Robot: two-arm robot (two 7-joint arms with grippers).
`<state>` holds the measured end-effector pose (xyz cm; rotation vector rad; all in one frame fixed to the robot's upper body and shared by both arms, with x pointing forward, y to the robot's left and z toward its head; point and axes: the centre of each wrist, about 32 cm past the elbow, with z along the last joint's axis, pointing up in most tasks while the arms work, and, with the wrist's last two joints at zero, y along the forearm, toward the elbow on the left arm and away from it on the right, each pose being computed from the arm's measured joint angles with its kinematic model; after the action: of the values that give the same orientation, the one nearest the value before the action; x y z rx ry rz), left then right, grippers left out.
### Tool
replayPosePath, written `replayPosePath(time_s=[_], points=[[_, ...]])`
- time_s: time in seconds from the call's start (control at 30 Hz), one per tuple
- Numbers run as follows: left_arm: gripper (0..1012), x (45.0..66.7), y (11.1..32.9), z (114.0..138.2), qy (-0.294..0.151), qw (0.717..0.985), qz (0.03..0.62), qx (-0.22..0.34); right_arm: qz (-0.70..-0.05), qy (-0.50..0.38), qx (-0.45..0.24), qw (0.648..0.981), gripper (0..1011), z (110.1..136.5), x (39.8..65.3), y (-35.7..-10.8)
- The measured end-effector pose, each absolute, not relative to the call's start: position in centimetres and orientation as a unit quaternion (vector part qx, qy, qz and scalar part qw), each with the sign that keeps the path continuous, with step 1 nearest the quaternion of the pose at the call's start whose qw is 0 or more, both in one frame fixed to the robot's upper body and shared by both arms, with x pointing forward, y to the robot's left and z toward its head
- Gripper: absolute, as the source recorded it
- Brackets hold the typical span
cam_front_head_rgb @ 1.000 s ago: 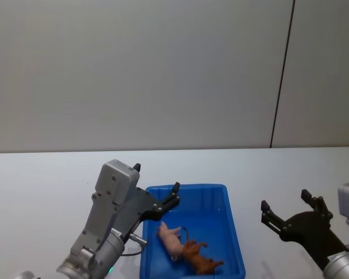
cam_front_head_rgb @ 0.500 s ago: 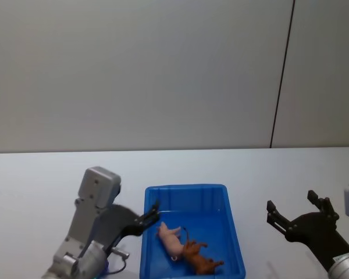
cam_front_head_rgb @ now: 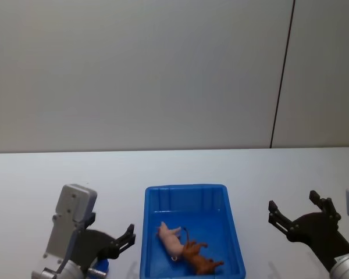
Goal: Pick up the two dolls from the table and place them into the box.
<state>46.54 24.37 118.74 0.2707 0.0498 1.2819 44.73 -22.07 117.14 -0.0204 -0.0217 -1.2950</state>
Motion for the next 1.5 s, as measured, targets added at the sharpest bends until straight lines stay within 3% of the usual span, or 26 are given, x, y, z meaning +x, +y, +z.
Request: replayPosePath(time_s=[0.33,0.47,0.8,1.13,1.5], points=[[1002,46.1,25.5,117.5,0.053,0.779,0.606,0.15,-0.604,-0.01,-0.01,0.797,1001,117.1,44.7,-22.1],[954,46.1,25.9,117.0,0.064,0.776,0.606,0.159,-0.604,-0.01,-0.01,0.797,1001,117.1,44.7,-22.1],[682,46.5,26.7,115.7,0.08,0.776,0.601,0.174,-0.604,-0.01,-0.01,0.797,1001,117.1,44.7,-22.1],[332,46.9,26.8,115.5,0.068,0.779,0.6,0.167,-0.604,-0.01,-0.01,0.797,1001,117.1,44.7,-22.1],[224,47.2,26.7,116.5,0.031,0.792,0.593,0.138,-0.604,-0.01,-0.01,0.797,1001,117.1,44.7,-22.1]])
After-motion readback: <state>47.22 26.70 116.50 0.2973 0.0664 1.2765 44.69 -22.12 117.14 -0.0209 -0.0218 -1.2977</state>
